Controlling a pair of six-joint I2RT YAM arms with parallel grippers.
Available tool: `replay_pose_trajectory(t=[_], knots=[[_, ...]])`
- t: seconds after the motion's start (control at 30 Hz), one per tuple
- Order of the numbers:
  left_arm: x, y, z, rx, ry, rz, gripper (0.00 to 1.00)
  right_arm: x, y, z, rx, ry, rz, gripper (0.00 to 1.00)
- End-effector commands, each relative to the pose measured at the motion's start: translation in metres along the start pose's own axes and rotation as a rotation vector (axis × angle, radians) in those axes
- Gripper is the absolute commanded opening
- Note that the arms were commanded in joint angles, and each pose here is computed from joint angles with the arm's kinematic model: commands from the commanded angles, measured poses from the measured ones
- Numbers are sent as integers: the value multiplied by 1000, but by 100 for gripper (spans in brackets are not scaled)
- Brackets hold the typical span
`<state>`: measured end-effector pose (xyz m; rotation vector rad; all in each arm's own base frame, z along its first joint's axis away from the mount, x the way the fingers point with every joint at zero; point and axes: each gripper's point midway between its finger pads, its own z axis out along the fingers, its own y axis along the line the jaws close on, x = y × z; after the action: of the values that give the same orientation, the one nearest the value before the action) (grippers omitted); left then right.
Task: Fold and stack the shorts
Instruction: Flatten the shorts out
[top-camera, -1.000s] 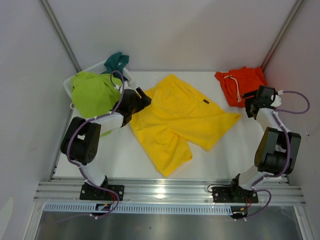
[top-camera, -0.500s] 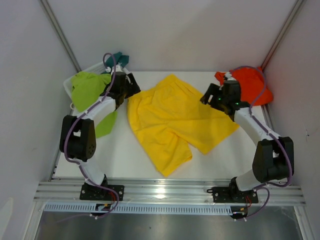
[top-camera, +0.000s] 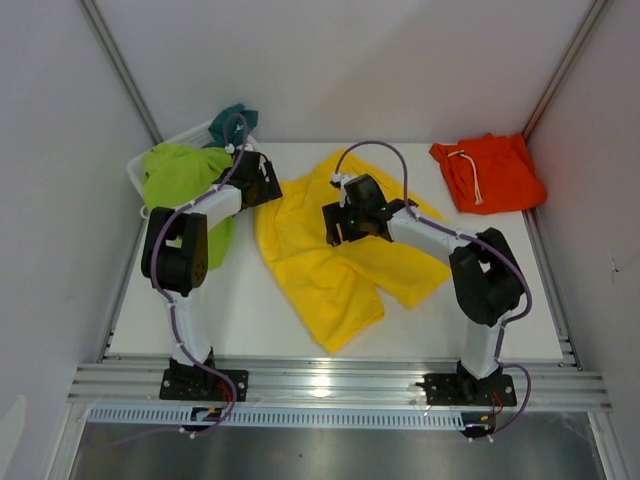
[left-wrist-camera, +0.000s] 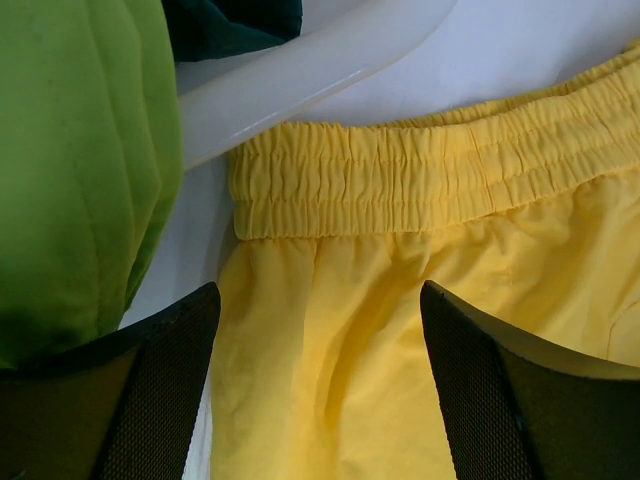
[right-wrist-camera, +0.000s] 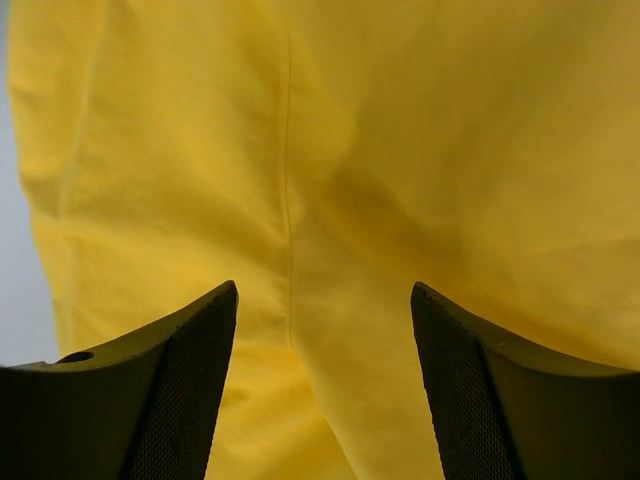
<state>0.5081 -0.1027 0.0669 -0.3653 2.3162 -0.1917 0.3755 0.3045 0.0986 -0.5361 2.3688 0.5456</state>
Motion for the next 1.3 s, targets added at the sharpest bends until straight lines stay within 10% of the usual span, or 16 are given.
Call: replay_pose_trajectory(t=[0.0,0.37,0.6,1.27], knots=[[-12,-2,6,-8,-14,33,83,7,10,9,19,38,-88,72],[-9,2,38,-39,38,14,83,65,10,30,37,160,-110,50],[-1,10,45,-72,70,-10,69,89,-4,34,68,205,-108,3],[-36,49,50,-78,74,-81,58,111,-34,15,102,234,-42,0]])
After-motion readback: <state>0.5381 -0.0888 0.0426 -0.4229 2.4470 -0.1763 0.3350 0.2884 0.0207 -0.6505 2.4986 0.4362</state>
